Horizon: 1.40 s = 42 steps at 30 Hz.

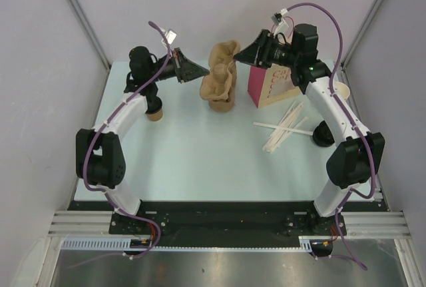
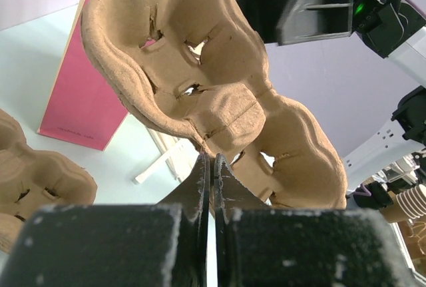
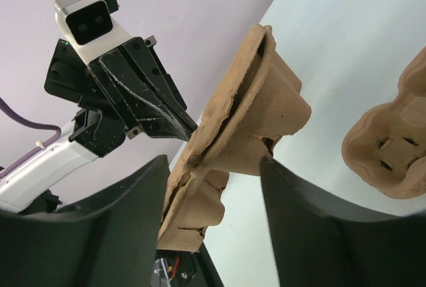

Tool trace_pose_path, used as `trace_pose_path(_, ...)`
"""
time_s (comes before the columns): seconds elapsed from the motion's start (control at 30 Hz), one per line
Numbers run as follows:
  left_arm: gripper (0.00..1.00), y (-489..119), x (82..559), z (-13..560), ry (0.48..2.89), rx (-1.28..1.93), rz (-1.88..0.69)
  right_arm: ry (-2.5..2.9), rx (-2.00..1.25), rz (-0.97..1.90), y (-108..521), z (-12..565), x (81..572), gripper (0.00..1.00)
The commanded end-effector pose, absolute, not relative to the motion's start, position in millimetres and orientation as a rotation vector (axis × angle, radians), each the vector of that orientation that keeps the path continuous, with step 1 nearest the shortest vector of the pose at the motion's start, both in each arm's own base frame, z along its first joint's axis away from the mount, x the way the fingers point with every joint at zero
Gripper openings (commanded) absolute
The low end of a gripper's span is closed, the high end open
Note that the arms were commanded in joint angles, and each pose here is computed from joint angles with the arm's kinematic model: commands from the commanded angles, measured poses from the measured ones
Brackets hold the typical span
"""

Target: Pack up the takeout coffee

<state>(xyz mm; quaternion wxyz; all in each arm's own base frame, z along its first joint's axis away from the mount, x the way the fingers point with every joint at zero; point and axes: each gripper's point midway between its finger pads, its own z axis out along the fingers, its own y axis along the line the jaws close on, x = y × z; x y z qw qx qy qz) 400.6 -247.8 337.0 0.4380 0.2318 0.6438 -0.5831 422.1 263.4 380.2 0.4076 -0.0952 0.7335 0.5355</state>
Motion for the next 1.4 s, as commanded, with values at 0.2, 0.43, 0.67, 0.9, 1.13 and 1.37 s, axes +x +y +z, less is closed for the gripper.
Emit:
trace_pose_path(0.2,0.00,-244,403,346,1.557,0.578,-1.460,1.772,-0.269,1.338,253,407,412,0.48)
trace_pose_path(0.43,0.00,-246,401,347,1.549,0.595,-1.470,1.776,-0.252,1.336,253,405,419,0.40)
trace_pose_path(0.67,0.00,-248,398,345,1.550,0.615,-1.463,1.776,-0.250,1.350,256,404,421,0.39)
trace_pose_path(0.9,0.00,-252,394,346,1.542,0.648,-1.452,1.782,-0.252,1.356,259,401,422,0.36)
trace_pose_path(1.13,0.00,-256,388,348,1.532,0.684,-1.440,1.790,-0.248,1.359,260,396,424,0.32)
trace_pose_path(1.37,0.00,-259,385,350,1.524,0.699,-1.445,1.803,-0.246,1.360,262,391,425,0.29)
